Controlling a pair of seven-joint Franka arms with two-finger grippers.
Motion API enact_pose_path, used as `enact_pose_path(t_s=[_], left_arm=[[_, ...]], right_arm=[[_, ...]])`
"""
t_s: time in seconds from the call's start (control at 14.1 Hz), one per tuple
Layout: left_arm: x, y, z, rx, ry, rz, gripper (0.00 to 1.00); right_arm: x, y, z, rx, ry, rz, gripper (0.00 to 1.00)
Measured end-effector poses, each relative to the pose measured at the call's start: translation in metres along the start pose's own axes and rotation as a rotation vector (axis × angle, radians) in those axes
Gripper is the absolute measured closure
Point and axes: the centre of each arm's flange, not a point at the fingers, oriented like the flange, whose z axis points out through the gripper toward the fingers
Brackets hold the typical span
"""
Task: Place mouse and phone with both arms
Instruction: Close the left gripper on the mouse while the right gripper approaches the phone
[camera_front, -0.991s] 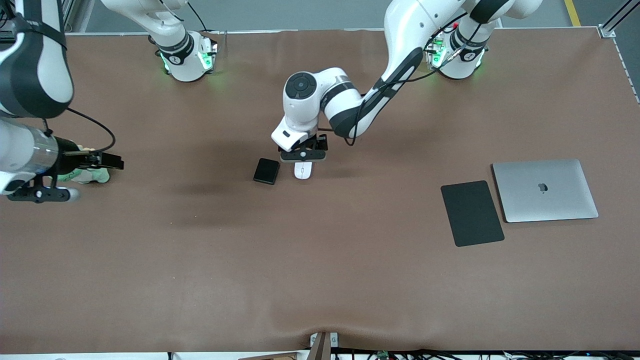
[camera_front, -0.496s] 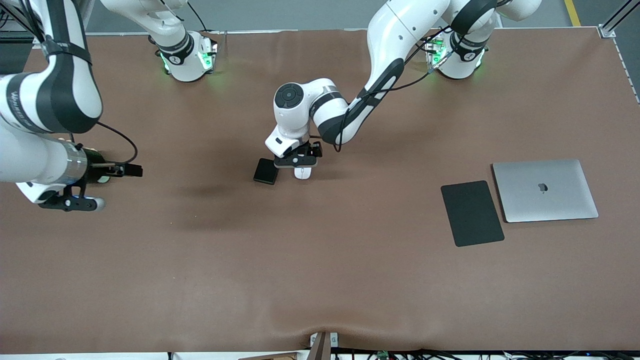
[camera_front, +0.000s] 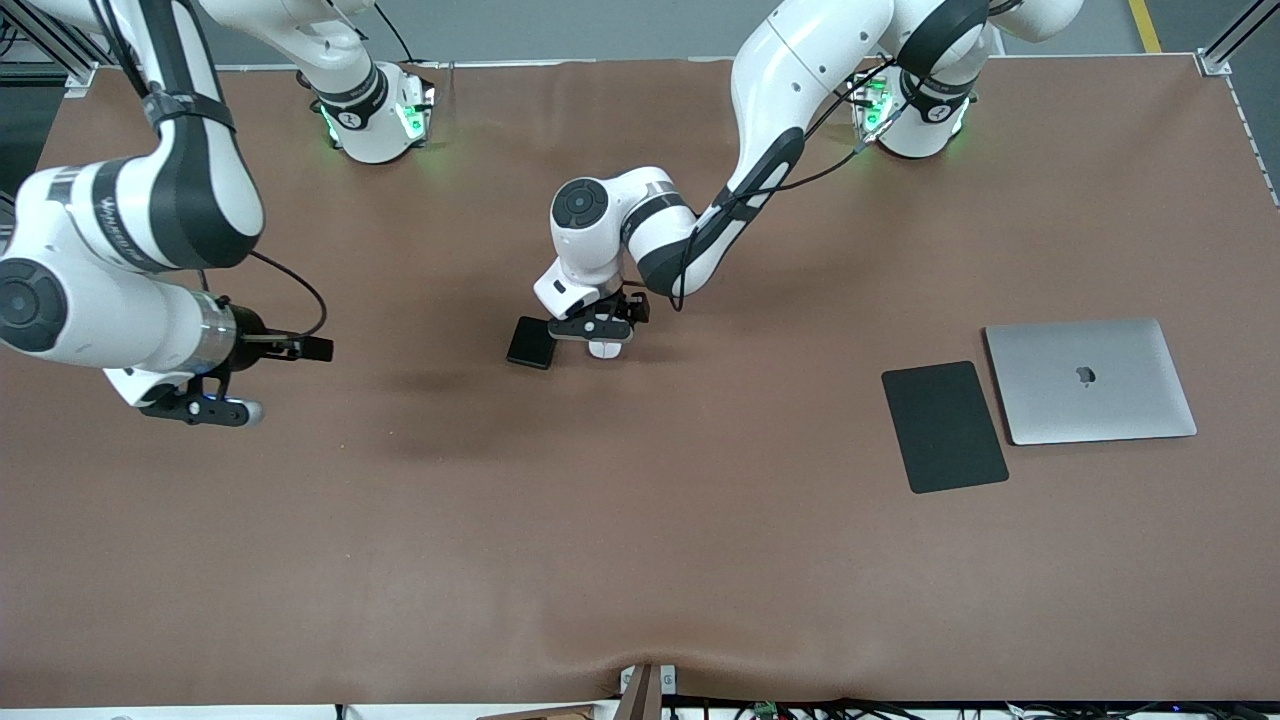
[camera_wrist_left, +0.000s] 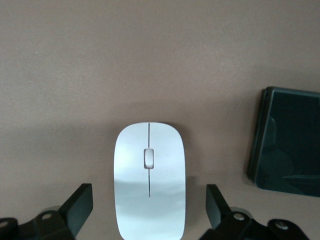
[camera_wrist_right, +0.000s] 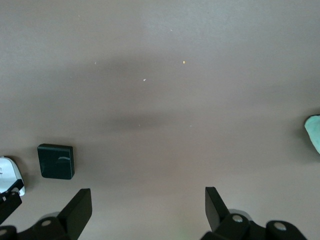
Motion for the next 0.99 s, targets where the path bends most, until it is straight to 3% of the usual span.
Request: enact_pose_path(t_s=[0.21, 0.57, 0.85, 0.99], left_arm=[[-0.002, -0.001, 0.013, 0.004, -0.010, 0.017, 0.00], [0.000, 0.001, 0.015, -0.020, 0.005, 0.014, 0.03], [0.002, 0.000, 0.015, -0.026, 0.009, 0.010, 0.40], [0.004, 0.000, 0.014, -0.028, 0.012, 0.008, 0.40]], right_arm=[[0.001, -0.001, 0.011, 0.004, 0.001, 0.001, 0.00], [0.003, -0.010, 0.035, 0.072, 0.000, 0.016, 0.00], [0.000, -0.023, 0.047, 0.074, -0.006, 0.040, 0.00], [-0.004, -0.036, 0.049, 0.070, -0.001, 0.048, 0.00]])
